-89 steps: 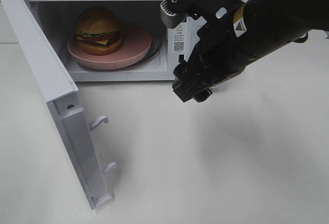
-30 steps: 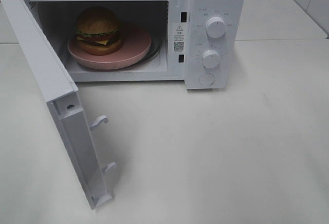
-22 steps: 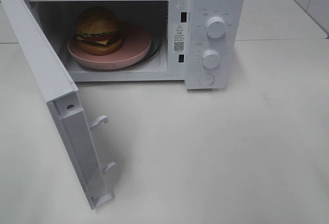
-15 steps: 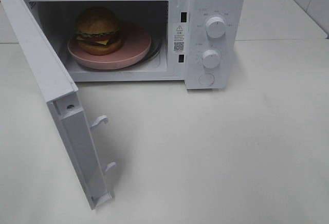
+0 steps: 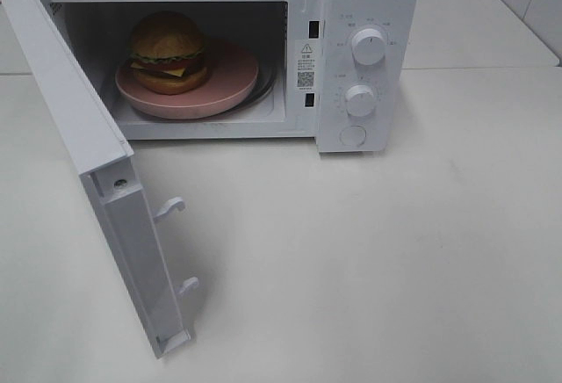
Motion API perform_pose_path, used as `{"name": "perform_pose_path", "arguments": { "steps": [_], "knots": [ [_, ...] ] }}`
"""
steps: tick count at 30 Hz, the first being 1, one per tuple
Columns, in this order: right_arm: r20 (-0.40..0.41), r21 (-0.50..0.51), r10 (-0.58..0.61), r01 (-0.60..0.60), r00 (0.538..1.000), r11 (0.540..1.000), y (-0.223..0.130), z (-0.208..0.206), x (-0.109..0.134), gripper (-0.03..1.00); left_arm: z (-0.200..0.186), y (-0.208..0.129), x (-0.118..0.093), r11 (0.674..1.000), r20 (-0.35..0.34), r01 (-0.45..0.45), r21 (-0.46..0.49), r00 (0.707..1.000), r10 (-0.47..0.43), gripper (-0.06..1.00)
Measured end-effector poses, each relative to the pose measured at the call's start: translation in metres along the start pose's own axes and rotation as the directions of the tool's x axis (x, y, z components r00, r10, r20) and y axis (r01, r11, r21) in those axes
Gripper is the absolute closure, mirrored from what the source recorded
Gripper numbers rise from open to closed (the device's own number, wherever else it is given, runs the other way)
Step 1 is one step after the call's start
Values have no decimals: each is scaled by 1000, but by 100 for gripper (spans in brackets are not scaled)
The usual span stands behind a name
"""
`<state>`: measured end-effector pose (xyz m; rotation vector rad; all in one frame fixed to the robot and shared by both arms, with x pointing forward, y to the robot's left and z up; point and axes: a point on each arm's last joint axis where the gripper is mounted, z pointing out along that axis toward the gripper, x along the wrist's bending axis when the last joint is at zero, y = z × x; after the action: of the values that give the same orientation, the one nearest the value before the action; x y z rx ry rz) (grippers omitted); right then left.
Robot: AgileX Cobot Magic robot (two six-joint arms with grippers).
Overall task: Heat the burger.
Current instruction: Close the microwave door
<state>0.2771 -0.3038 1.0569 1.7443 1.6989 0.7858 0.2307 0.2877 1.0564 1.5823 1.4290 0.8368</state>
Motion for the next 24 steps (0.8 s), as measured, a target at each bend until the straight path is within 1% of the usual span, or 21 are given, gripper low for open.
{"name": "perform_pose_path", "arguments": {
  "steps": [1, 2, 3, 5, 8, 9, 11, 13, 16, 24],
  "knots": [
    [0, 0, 0, 0, 1000, 1000, 0, 0, 0, 20, 0, 0, 0, 1000, 0, 0, 0, 1000, 0, -3],
    [14, -43, 23, -22, 1000, 999, -4, -6, -2, 20, 0, 0, 0, 1000, 0, 0, 0, 1000, 0, -3],
    [14, -43, 23, -22, 1000, 999, -4, -6, -2, 20, 0, 0, 0, 1000, 0, 0, 0, 1000, 0, -3],
    [26, -99, 47, -44, 999, 994, -16, -11, -5, 20, 0, 0, 0, 1000, 0, 0, 0, 1000, 0, -3],
    [25, -113, 49, -46, 999, 993, -19, -12, -5, 20, 0, 0, 0, 1000, 0, 0, 0, 1000, 0, -3],
    [19, -146, 53, -50, 998, 988, -23, -16, -6, 20, 0, 0, 0, 1000, 0, 0, 0, 1000, 0, -3],
    [16, -160, 54, -51, 998, 986, -24, -18, -6, 20, 0, 0, 0, 1000, 0, 0, 0, 1000, 0, -3],
    [6, -223, 61, -58, 998, 973, -30, -25, -7, 20, 0, 0, 0, 1000, 0, 0, 0, 1000, 0, -3],
    [2, -244, 63, -60, 998, 968, -33, -28, -8, 20, 0, 0, 0, 1000, 0, 0, 0, 1000, 0, -3],
    [2, -244, 63, -60, 998, 968, -33, -28, -8, 20, 0, 0, 0, 1000, 0, 0, 0, 1000, 0, -3]
  ]
}}
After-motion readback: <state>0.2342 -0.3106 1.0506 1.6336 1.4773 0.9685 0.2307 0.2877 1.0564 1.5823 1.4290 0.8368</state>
